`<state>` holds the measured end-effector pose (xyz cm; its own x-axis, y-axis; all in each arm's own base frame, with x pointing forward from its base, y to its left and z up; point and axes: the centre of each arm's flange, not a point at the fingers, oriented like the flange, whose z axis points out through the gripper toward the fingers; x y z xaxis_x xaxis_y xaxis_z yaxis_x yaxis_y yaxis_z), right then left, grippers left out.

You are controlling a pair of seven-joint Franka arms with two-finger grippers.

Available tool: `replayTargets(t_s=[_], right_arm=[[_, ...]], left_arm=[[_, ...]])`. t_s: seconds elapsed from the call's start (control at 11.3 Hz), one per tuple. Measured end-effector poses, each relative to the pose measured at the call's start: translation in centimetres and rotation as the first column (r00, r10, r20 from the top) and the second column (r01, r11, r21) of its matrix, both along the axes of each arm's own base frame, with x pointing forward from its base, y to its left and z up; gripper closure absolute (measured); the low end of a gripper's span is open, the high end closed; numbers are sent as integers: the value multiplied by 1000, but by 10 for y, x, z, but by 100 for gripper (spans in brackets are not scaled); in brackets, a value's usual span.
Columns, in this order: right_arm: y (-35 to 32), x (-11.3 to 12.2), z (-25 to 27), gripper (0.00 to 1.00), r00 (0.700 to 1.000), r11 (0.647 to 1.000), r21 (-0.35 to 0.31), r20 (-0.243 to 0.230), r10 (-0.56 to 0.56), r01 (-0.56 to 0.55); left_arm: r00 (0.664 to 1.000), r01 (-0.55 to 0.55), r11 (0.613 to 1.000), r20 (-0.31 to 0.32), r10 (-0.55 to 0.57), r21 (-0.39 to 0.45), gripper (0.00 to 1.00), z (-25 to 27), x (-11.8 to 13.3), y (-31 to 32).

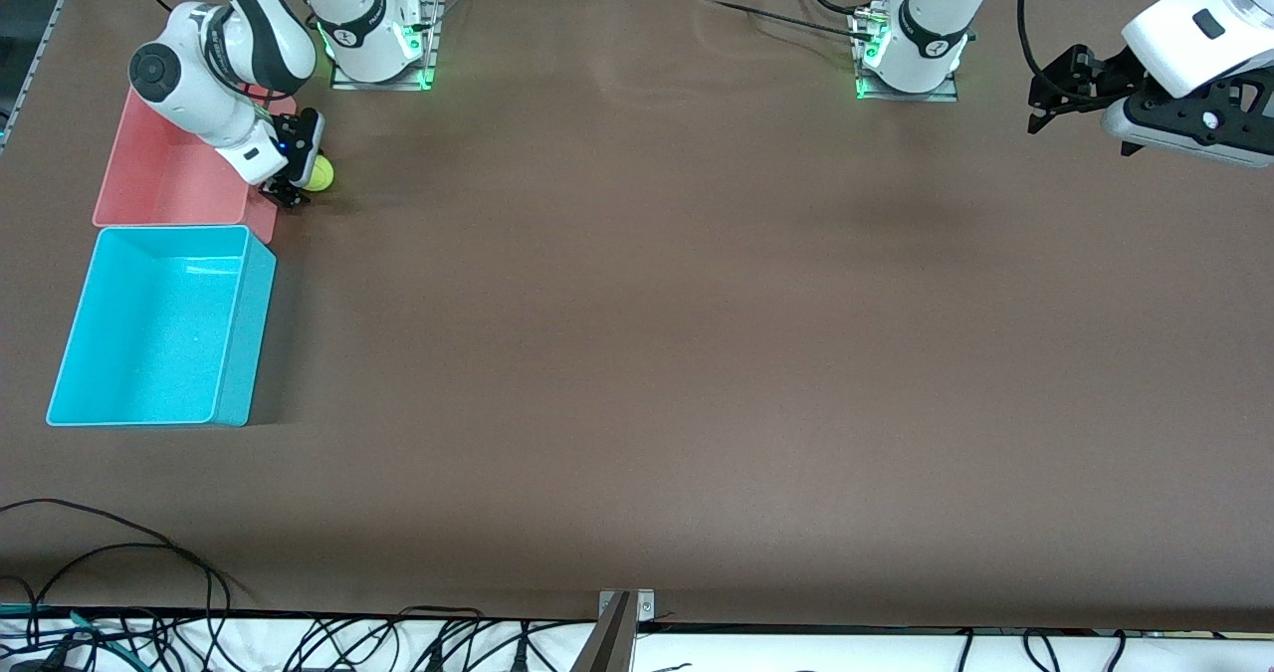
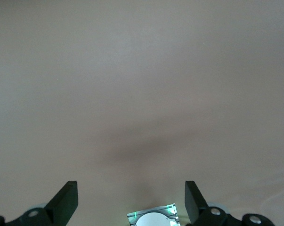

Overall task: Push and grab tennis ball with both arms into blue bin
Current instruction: 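Carry the ball with the right gripper over the blue bin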

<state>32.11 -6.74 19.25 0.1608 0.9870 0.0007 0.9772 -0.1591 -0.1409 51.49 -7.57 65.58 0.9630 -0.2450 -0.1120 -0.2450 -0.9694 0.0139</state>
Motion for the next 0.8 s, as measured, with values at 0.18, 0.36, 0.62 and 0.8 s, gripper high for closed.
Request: replayTargets(t_s=[0.18,0.36,0.62,0.8], right_arm=[[-1,-2,-13,15,1000,1000,-6,-10,-1,1],[-1,-3,-15,34,1000,1000,-7,-12,-2,2],[-1,1,-13,34,1000,1000,-8,-11,-5,5],[-1,15,-3,34,999,1000,-8,-33,-14,14]], left_arm=[[1000,4,1000,0,-4,0,0,0,0,-2],[1000,6,1000,0,-6,1,0,0,0,-3],[1000,9,1000,0,-9,1,0,0,-1,-5],[1000,11,1000,0,-11,1,0,0,-1,-6]])
